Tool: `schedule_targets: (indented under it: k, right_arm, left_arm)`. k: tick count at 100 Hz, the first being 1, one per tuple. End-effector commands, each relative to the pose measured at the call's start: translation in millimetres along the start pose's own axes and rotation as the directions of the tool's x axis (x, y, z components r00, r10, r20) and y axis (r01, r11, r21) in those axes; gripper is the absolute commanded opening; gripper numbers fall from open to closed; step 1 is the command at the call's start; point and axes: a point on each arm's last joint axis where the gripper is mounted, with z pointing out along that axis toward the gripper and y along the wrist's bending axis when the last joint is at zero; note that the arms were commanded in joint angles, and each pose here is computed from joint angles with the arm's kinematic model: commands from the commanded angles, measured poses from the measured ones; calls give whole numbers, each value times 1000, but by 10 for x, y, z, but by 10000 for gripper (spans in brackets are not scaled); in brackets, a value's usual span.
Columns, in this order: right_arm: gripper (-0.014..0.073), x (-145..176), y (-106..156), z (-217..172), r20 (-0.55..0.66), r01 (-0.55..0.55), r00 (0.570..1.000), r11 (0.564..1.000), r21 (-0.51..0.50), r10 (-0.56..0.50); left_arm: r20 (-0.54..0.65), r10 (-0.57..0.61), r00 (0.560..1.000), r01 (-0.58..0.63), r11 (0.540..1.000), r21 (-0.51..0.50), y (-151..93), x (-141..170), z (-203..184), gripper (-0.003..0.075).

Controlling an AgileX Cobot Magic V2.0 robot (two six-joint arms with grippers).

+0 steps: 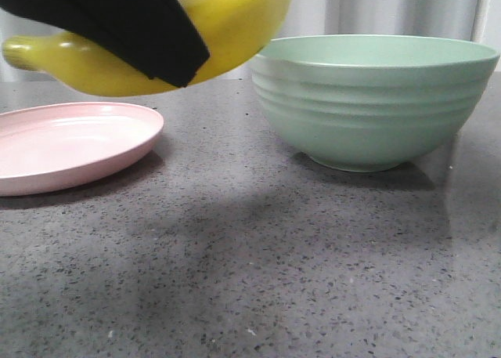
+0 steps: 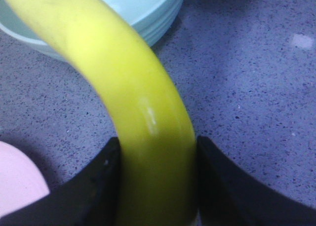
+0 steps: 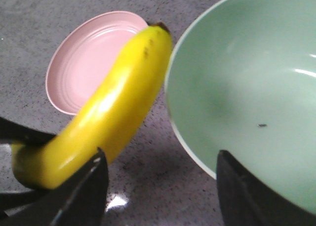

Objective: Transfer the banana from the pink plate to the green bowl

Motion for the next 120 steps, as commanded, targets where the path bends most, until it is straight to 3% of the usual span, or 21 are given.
schedule_targets:
  k: [1, 27, 55, 66, 73, 86, 93, 100, 120]
  right_arm:
    - [398, -237, 104, 47, 94, 14, 995, 999, -33, -11]
    - [398, -411, 150, 454, 29, -54, 998, 996, -68, 56]
    - [397, -466, 152, 598, 1, -75, 997, 994, -74, 75]
    - [325, -466, 152, 598, 1, -75, 997, 994, -74, 75]
    - [216, -466, 152, 598, 1, -75, 997, 994, -74, 75]
    - [1, -466, 152, 598, 1, -75, 997, 994, -74, 75]
    - [-66, -470, 154, 595, 2, -74, 997, 994, -75, 75]
    - [-79, -476, 150, 594, 6, -75, 997, 994, -73, 76]
    - [-79, -634, 39, 494, 97, -89, 991, 995, -42, 93]
  left_arm:
    - [131, 1, 991, 0, 1000, -6, -10, -171, -154, -18]
    - [133, -12, 991, 12, 1000, 5, -19, -173, -154, -18]
    - [133, -12, 991, 12, 1000, 5, -19, -173, -154, -18]
    - [133, -12, 991, 12, 1000, 5, -19, -173, -154, -10]
    - [133, -12, 991, 12, 1000, 5, -19, -173, -154, 50]
    - [133, -12, 991, 12, 1000, 5, -19, -173, -154, 267]
    - [133, -12, 991, 12, 1000, 5, -19, -173, -154, 359]
    - [137, -12, 990, 12, 1000, 1, -14, -169, -191, 404]
    - [204, -7, 979, 10, 1000, -11, -10, -171, -432, 406]
